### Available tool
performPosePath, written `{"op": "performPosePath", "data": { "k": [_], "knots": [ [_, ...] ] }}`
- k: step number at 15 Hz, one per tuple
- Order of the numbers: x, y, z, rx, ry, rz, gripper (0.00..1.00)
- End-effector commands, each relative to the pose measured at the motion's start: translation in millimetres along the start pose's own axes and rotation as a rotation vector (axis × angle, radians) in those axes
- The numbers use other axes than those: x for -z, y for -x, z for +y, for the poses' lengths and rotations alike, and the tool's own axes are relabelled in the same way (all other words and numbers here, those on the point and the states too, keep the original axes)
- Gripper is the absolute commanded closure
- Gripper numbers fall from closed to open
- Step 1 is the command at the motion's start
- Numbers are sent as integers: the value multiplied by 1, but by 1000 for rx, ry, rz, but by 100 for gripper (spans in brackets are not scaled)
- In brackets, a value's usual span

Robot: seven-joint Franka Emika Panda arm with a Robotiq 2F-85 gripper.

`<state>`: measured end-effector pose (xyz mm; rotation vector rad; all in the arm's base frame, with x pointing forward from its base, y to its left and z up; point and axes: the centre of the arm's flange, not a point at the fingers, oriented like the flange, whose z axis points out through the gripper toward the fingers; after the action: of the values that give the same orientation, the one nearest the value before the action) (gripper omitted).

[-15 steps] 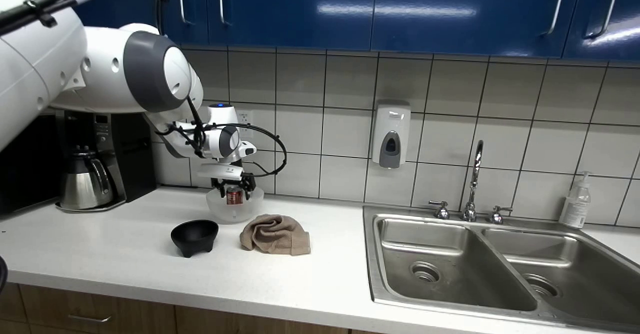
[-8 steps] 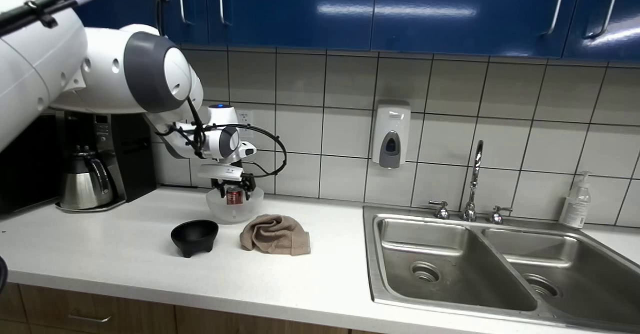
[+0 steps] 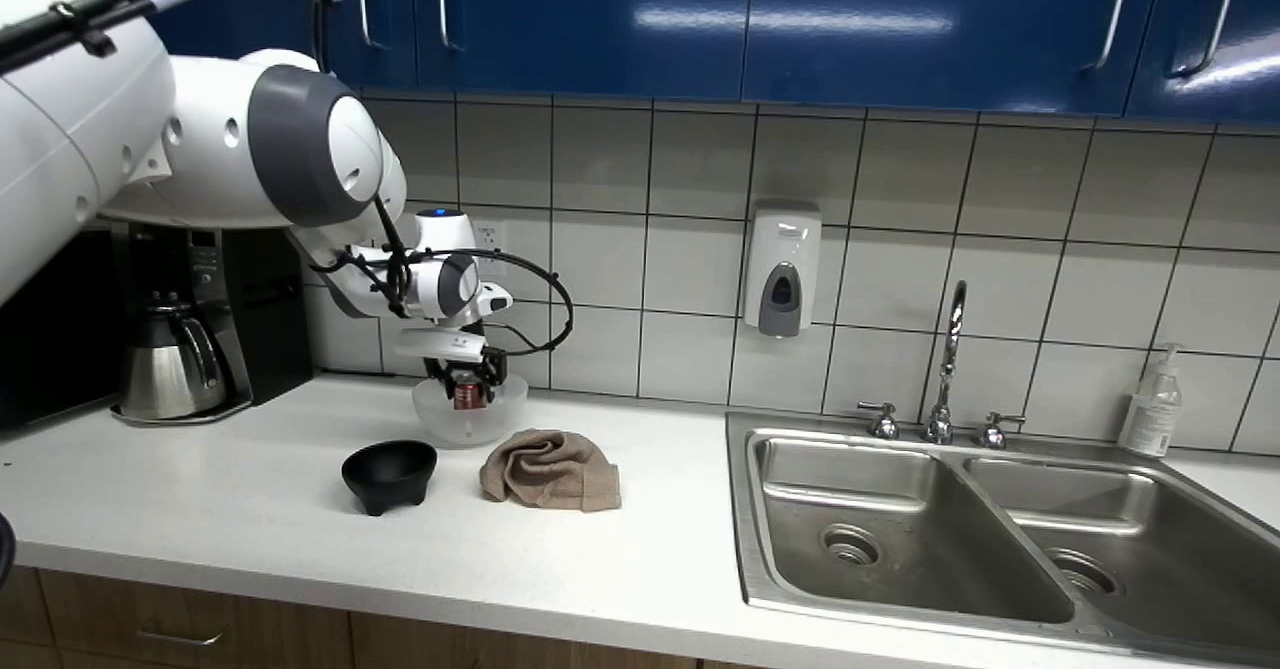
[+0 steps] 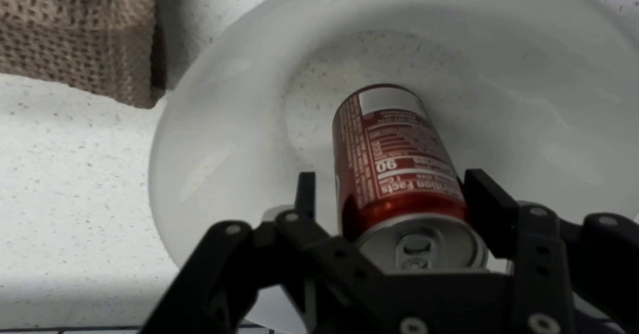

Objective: Remove the red can bottle from the opaque bowl and put it on the kitchen countertop

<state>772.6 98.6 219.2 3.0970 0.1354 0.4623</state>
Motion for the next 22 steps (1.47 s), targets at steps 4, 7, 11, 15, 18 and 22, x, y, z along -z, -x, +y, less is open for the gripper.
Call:
{"op": "performPosePath", "data": {
  "k": [4, 7, 11, 15, 18, 22],
  "knots": [
    [0, -3, 0, -9, -5, 24, 62],
    [5, -4, 0, -12, -5, 31, 62],
    [20, -12, 6, -16, -12, 49, 62],
    [39, -17, 14, -21, -20, 65, 62],
    [54, -19, 21, -21, -30, 83, 62],
    [73, -20, 29, -26, -33, 101, 62]
  ]
}}
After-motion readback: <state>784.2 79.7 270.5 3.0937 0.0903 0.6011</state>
